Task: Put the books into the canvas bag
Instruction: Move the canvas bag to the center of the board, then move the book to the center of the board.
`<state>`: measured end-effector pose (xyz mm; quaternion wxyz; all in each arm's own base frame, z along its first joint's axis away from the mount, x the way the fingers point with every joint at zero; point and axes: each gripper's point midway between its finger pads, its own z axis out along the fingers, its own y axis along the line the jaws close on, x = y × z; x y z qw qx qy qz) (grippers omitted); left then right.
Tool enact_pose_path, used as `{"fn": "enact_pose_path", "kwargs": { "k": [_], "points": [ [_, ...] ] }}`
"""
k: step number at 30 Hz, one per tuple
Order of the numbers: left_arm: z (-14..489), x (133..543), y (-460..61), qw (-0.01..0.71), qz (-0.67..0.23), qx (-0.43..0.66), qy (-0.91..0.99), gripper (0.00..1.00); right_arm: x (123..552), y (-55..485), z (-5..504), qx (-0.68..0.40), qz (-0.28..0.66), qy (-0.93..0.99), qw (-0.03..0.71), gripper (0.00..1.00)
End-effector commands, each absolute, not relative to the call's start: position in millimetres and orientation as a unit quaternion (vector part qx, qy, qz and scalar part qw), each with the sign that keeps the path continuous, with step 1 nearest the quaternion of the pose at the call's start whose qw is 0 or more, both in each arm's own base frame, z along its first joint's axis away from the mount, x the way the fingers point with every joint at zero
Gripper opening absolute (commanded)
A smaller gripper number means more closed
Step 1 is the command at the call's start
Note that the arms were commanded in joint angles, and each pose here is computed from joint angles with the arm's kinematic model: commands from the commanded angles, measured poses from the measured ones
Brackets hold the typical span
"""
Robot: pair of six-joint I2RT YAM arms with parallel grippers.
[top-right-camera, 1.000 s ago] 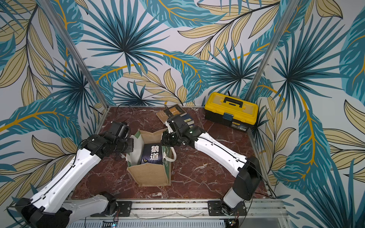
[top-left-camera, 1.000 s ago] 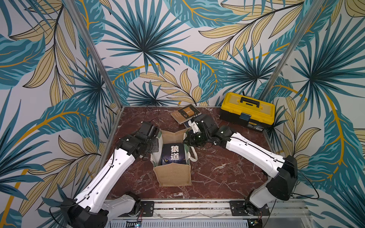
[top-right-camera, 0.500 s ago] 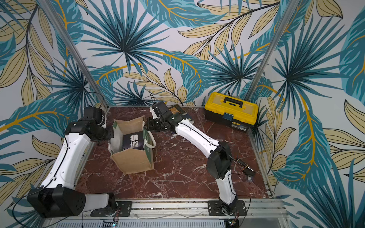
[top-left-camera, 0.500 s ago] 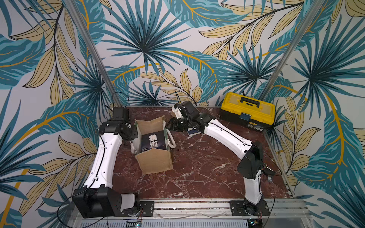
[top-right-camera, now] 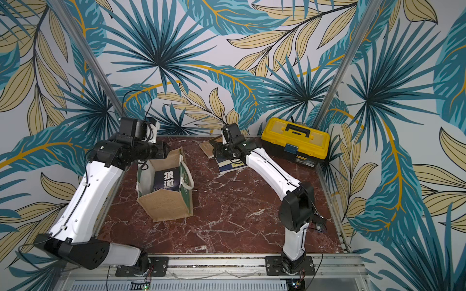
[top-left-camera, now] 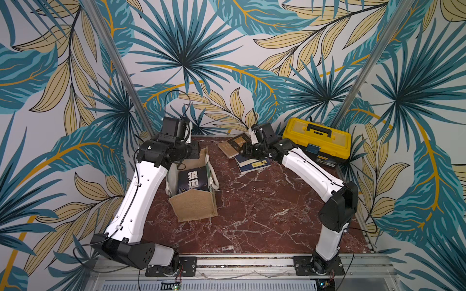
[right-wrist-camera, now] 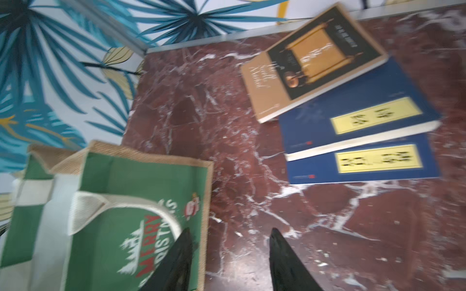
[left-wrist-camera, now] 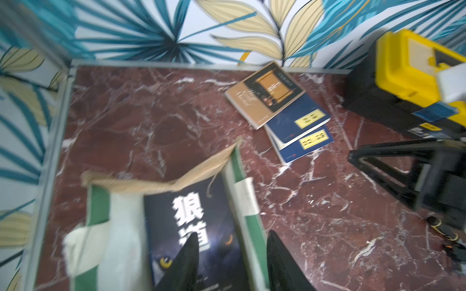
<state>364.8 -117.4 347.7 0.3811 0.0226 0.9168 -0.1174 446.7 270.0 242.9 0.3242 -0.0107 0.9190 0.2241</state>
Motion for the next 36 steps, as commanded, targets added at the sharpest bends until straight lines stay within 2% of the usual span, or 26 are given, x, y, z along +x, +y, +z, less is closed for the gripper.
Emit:
{"fn": "enact_pose_path", "kwargs": {
  "k": [1, 5, 8, 13, 17, 24, 30, 36],
  "points": [
    [345.0, 389.1, -160.1, 0.379, -0.116, 0.056, 0.916, 0.47, 461.7, 227.8, 216.7, 0.018, 0.167, 0.932, 0.322, 0.51],
    [316.3, 424.4, -213.1, 0.353, -0.118, 0.102, 0.923, 0.53, 487.8, 197.5, 189.4, 0.056, 0.151, 0.937, 0.311, 0.52],
    [289.9, 457.3, -236.3, 0.339, -0.114, 0.105, 0.928, 0.59, 507.3, 181.7, 171.5, 0.073, 0.133, 0.939, 0.309, 0.53],
    [244.4, 510.5, -262.6, 0.328, -0.117, 0.082, 0.934, 0.61, 535.5, 162.1, 141.7, 0.096, 0.107, 0.942, 0.303, 0.54],
    [195.8, 548.1, -277.5, 0.319, -0.126, 0.06, 0.937, 0.62, 555.7, 149.2, 118.9, 0.114, 0.102, 0.943, 0.295, 0.55],
    [148.9, 605.9, -268.9, 0.349, -0.167, 0.001, 0.922, 0.62, 585.8, 130.0, 86.9, 0.136, 0.092, 0.943, 0.289, 0.56],
    [94.8, 625.9, -257.0, 0.328, -0.181, -0.032, 0.926, 0.61, 600.4, 131.9, 62.3, 0.146, 0.108, 0.945, 0.274, 0.56],
    [50.3, 616.4, -263.4, 0.276, -0.205, -0.04, 0.938, 0.62, 596.4, 142.9, 35.9, 0.146, 0.132, 0.951, 0.237, 0.56]
  ]
}}
